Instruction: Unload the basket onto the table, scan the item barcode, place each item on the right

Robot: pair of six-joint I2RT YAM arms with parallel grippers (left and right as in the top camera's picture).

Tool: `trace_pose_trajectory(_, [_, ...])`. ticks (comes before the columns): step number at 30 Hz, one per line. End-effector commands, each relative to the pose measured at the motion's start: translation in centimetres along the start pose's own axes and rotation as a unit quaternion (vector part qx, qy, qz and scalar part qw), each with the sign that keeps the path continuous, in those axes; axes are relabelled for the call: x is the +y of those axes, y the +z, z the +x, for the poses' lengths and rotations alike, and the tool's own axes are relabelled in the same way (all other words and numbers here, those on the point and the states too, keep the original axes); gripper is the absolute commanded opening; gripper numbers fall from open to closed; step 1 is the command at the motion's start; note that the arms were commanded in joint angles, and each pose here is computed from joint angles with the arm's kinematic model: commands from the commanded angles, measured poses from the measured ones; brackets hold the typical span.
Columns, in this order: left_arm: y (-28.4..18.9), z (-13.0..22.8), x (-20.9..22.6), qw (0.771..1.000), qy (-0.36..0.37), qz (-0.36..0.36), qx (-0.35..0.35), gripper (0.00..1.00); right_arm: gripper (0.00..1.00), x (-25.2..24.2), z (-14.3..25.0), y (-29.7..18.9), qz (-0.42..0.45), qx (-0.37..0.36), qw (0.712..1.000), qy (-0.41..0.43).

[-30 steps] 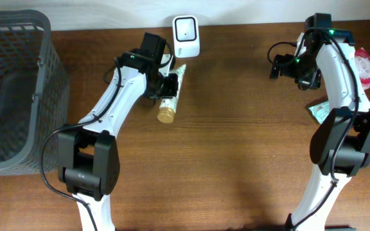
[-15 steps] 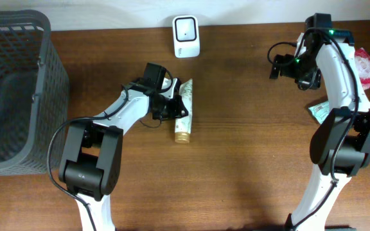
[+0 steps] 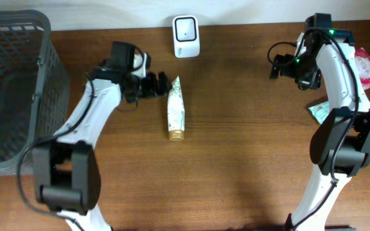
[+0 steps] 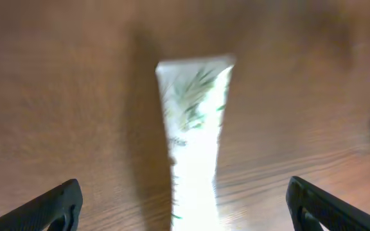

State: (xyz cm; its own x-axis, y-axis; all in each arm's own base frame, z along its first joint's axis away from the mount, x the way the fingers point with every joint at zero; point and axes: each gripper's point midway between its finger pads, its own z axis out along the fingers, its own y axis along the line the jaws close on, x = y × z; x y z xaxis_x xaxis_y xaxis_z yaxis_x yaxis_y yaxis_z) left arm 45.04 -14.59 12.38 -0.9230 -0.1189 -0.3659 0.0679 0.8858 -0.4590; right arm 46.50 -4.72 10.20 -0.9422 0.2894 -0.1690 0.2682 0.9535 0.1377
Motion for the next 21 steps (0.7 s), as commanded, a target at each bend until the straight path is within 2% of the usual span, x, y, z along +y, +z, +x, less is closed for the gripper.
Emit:
trace_pose_trajectory(1, [-6.4, -3.5, -2.1, 0.996, 0.029, 0.013, -0.081, 0.99, 0.99, 0.3, -0.6, -1.5, 0.002, -0.02, 1.0, -0.003])
trace_pose_trajectory(5, [-11.5, -4.8, -2.9, 0.99, 0.037, 0.018, -0.138, 0.99, 0.99, 0.3, -0.6, -1.5, 0.002, -0.02, 1.0, -0.003])
trace_pose_trajectory(10, [-17.3, -5.2, -1.5, 0.982, 0.021, 0.004, -0.189, 0.99, 0.99, 0.3, -0.6, -1.5, 0.002, -0.02, 1.0, -0.003])
trace_pose_trajectory(16, [-16.7, -2.7, 2.0, 0.987, -0.023, -0.066, -0.144, 0.99, 0.99, 0.3, -0.6, -1.5, 0.002, -0.02, 1.0, -0.003])
trace_pose_trajectory(18, [-15.6, -1.7, 2.4, 0.99, -0.027, -0.068, -0.124, 0.92, 0.99, 0.3, -0.6, -1.5, 0.002, -0.02, 1.0, -0.003])
trace_pose_trajectory(21, [-12.9, 0.1, 1.9, 0.994, -0.02, -0.064, -0.086, 0.93, 0.99, 0.3, -0.6, -1.5, 0.002, -0.02, 1.0, -0.003])
